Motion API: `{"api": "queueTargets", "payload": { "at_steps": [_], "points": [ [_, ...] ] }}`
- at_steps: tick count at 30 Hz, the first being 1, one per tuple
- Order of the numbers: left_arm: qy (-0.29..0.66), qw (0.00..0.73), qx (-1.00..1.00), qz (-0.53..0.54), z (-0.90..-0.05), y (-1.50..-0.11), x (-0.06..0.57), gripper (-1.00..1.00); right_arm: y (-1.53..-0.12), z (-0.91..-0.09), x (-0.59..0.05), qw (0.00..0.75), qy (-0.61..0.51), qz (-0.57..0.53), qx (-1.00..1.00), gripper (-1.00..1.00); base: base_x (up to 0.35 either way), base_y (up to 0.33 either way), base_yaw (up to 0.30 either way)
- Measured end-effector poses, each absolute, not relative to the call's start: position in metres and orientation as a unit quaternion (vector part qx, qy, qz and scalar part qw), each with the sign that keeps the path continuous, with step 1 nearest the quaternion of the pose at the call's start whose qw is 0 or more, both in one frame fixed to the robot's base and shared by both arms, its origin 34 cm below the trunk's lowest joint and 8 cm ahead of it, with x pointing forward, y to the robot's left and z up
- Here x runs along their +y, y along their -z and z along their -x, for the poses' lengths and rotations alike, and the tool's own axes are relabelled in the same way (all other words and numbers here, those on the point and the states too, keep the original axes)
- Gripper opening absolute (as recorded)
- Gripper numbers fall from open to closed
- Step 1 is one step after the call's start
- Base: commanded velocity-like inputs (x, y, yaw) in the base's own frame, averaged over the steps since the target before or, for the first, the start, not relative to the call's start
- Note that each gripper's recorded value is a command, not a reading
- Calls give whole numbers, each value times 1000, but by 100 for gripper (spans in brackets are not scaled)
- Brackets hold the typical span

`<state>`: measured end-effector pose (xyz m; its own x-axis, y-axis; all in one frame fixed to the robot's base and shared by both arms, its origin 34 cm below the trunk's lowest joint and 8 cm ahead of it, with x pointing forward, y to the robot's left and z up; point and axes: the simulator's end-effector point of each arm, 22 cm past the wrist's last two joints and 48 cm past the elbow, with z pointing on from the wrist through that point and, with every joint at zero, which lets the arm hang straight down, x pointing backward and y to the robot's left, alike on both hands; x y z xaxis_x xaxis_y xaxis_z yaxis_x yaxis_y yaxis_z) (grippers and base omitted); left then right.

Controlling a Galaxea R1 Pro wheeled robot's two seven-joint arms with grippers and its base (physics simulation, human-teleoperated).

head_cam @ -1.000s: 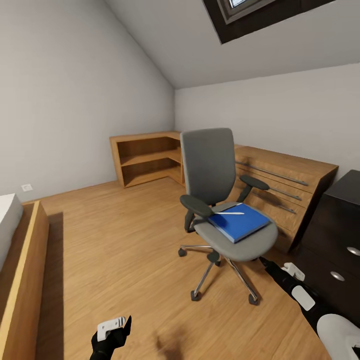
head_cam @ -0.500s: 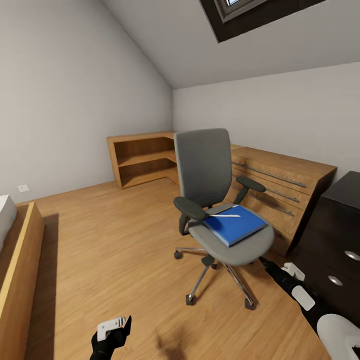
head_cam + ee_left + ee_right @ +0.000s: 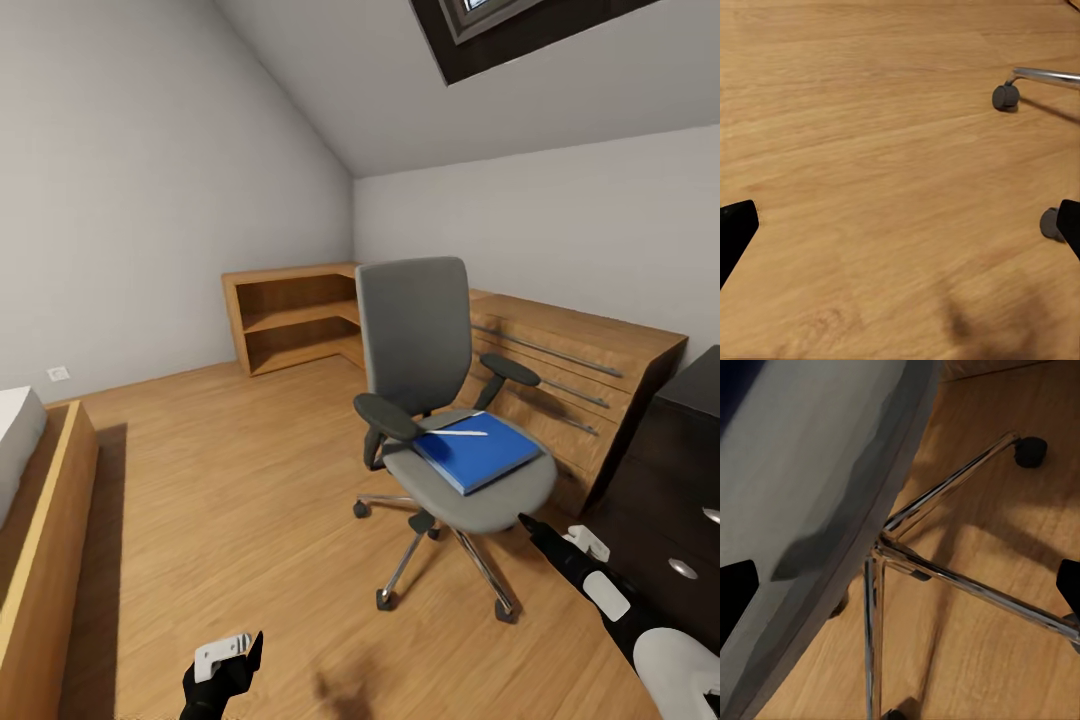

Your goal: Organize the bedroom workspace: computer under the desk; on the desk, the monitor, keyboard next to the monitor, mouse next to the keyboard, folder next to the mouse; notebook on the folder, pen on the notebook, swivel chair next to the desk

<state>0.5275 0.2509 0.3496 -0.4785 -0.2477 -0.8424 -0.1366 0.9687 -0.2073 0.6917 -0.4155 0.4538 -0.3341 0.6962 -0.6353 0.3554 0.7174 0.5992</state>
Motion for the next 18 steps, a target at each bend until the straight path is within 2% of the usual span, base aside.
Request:
{"api": "queueTargets", "payload": {
  "at_steps": [6, 14, 18],
  "points": [
    [56, 498, 858, 112, -527, -350, 251, 100, -453, -692, -415, 473, -180, -329, 797, 100, 0, 0, 119],
    [56, 498, 858, 112, -527, -349, 251, 100, -453, -691, -414, 472, -180, -328, 798, 100, 7, 0, 30],
    [56, 498, 858, 112, -527, -350, 251, 100, -453, -691, -414, 473, -180, -329, 798, 100, 180, 0, 4]
  ]
}}
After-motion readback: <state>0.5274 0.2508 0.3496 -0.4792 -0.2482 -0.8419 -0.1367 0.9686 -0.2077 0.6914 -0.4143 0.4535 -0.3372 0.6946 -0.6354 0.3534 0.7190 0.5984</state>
